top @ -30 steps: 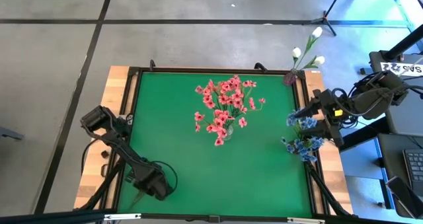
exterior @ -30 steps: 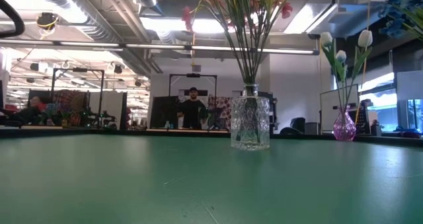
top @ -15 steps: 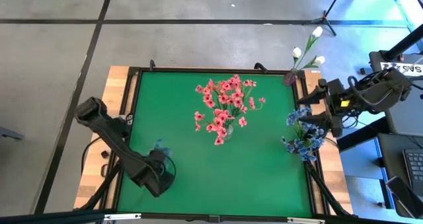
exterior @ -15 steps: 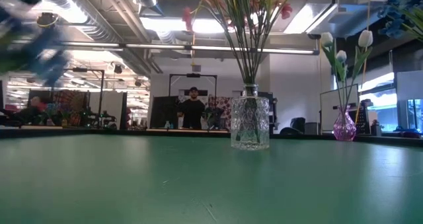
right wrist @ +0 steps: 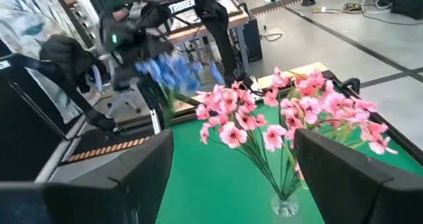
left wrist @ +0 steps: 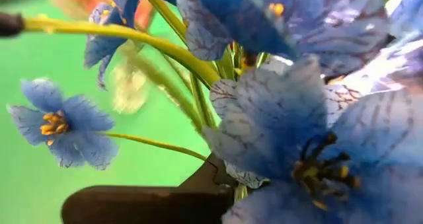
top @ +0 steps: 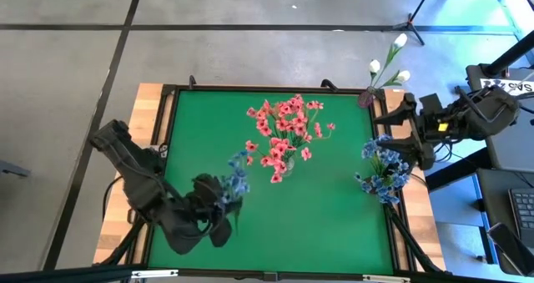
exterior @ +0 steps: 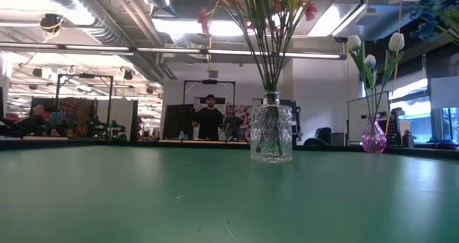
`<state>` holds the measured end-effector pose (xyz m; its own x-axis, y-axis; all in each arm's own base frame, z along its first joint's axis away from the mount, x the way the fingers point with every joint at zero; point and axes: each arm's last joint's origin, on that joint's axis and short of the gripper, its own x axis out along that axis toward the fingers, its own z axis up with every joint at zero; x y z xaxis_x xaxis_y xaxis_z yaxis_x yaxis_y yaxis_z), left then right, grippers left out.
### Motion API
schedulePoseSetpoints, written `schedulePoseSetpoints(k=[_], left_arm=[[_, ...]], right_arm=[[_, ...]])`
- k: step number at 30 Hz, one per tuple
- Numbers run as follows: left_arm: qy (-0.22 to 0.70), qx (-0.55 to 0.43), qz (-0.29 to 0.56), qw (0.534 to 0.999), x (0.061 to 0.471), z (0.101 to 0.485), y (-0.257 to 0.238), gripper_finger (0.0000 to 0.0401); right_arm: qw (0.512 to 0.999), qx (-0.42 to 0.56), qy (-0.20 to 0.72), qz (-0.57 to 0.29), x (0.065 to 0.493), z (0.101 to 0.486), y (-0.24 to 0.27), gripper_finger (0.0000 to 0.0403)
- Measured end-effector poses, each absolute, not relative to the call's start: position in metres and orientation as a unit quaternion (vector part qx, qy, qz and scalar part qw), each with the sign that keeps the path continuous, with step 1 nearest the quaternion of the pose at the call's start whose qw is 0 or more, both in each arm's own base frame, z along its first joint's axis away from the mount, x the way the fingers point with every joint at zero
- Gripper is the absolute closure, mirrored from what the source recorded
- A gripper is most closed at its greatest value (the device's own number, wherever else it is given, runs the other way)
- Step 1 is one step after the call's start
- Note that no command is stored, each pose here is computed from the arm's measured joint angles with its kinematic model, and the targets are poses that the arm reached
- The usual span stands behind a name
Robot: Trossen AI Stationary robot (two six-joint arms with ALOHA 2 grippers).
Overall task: Sort flowers into vase by color
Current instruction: Put the blue flowers into the red vase
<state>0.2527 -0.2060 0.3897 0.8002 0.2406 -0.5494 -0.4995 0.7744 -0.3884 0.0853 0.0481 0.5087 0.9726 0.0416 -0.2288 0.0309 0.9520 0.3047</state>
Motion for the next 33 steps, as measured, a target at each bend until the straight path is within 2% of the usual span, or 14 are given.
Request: schedulePoseSetpoints(k=[8,15,24,33], left_arm=[[0.123,-0.186,0.074,0.972,0.278,0.445,-0.207,0.0391],[0.025,-0.118,-0.009,0.993,0.31,0.472,-0.178,0.0391],[-0.048,-0.078,-0.084,0.992,0.348,0.48,-0.131,0.0391],[-0.054,-0.063,-0.063,0.995,0.387,0.458,-0.109,0.0391]], right_arm=[[0.98,0.135,0.142,0.046,0.097,0.506,0.061,0.0091],[0.988,0.092,0.108,0.061,0.116,0.512,0.077,0.0091],[0.99,0.079,0.094,0.065,0.135,0.512,0.092,0.0091],[0.992,0.056,0.104,0.044,0.149,0.507,0.102,0.0091]])
